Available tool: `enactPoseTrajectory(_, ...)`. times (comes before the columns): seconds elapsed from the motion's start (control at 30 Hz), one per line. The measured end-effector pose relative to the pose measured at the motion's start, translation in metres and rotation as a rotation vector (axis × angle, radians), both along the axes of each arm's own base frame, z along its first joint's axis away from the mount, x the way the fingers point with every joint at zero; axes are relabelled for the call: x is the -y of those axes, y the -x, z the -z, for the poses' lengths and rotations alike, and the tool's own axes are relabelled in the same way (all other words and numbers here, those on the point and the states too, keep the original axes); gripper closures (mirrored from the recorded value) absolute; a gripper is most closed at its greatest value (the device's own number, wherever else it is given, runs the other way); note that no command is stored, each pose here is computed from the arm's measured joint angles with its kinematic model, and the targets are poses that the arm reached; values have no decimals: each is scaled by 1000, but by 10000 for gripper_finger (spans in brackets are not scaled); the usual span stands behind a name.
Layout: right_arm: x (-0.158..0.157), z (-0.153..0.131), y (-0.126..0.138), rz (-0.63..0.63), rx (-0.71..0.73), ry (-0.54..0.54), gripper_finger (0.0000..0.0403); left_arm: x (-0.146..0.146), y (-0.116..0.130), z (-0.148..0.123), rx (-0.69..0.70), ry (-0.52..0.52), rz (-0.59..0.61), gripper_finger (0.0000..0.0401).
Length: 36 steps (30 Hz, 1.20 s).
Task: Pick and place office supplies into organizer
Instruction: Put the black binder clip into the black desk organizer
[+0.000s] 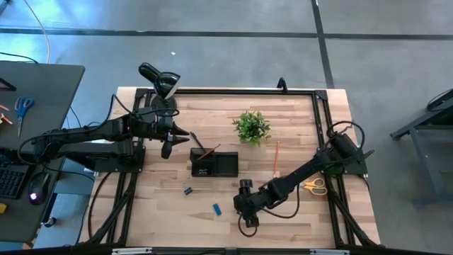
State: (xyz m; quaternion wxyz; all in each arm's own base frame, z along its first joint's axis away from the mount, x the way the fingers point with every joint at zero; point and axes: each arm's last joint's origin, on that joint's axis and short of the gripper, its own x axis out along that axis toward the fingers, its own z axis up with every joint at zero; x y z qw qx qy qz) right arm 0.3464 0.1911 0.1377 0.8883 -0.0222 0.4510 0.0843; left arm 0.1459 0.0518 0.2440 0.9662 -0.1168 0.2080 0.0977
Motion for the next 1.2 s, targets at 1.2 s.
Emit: enactPoseTrajectory(1.2, 5, 1, -18, -22, 76, 15, 262, 0, 1, 3, -27, 13, -1, 295)
